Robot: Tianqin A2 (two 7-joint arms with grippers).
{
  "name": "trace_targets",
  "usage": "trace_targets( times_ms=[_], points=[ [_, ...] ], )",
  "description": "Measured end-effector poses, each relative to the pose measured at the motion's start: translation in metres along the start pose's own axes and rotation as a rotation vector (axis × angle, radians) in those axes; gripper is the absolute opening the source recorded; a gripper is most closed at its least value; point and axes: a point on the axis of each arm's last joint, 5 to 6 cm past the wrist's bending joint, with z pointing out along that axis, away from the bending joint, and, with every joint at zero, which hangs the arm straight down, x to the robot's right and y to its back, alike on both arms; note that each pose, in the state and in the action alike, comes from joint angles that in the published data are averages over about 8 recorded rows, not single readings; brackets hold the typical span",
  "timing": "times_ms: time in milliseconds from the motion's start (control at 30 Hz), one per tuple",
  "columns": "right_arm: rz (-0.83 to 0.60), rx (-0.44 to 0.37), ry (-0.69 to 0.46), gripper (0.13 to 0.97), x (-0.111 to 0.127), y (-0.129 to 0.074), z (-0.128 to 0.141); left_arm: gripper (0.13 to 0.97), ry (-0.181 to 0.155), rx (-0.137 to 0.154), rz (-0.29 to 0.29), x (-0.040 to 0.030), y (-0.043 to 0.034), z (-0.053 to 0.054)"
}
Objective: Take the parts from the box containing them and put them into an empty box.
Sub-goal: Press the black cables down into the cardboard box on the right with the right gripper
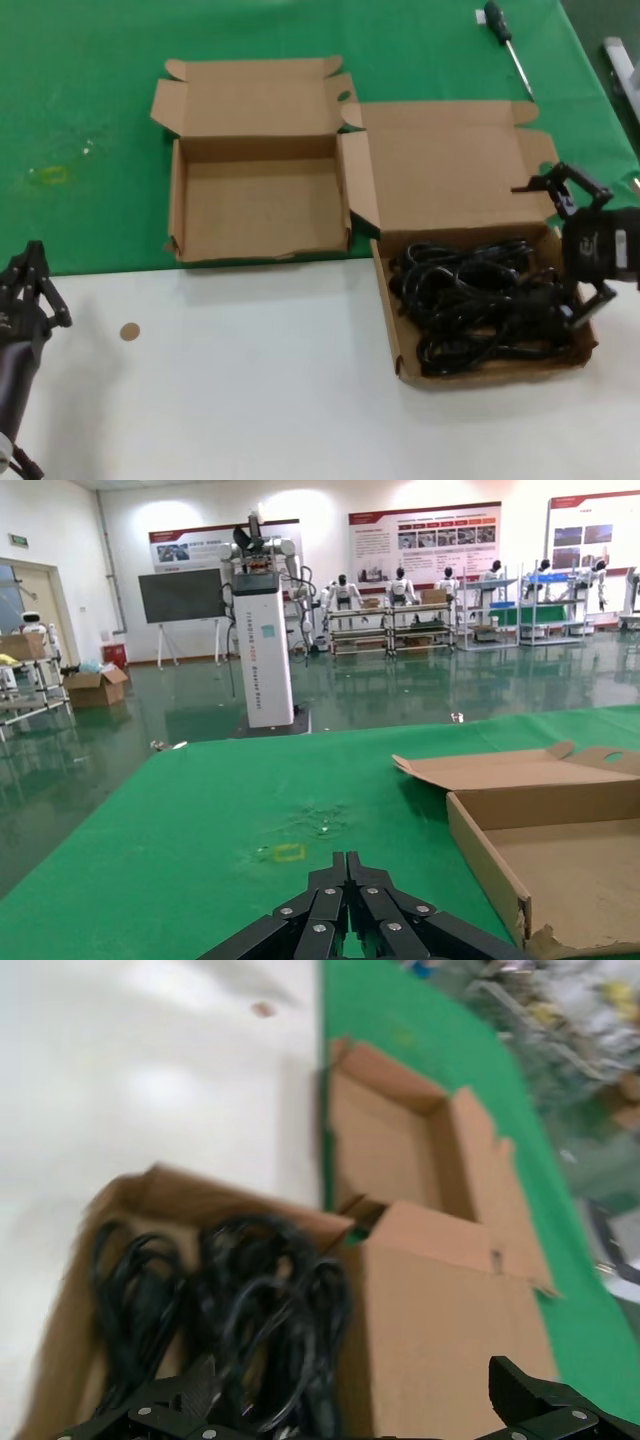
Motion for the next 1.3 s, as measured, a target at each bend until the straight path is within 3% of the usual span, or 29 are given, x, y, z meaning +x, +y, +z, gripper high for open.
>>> trace_targets(
  times_ms=[267, 600, 900, 1300],
  points=[
    [-0.144, -0.005, -0.138, 0.963, 0.011, 0.004, -0.002, 0.152, 0.0, 0.0, 0.0, 0.0, 0.0, 0.0],
    [-0.186, 0.022, -0.183, 0.956, 0.008, 0.003, 0.012, 0.152, 0.0, 0.0, 0.0, 0.0, 0.0, 0.0],
    [-0.196, 0.021, -0.185, 0.882, 0.005, 0.006, 0.026, 0.152, 0.0, 0.0, 0.0, 0.0, 0.0, 0.0],
    [-0.209, -0.004, -0.184, 0.655, 0.006, 0.009, 0.038, 0.152, 0.0, 0.0, 0.0, 0.0, 0.0, 0.0]
  ],
)
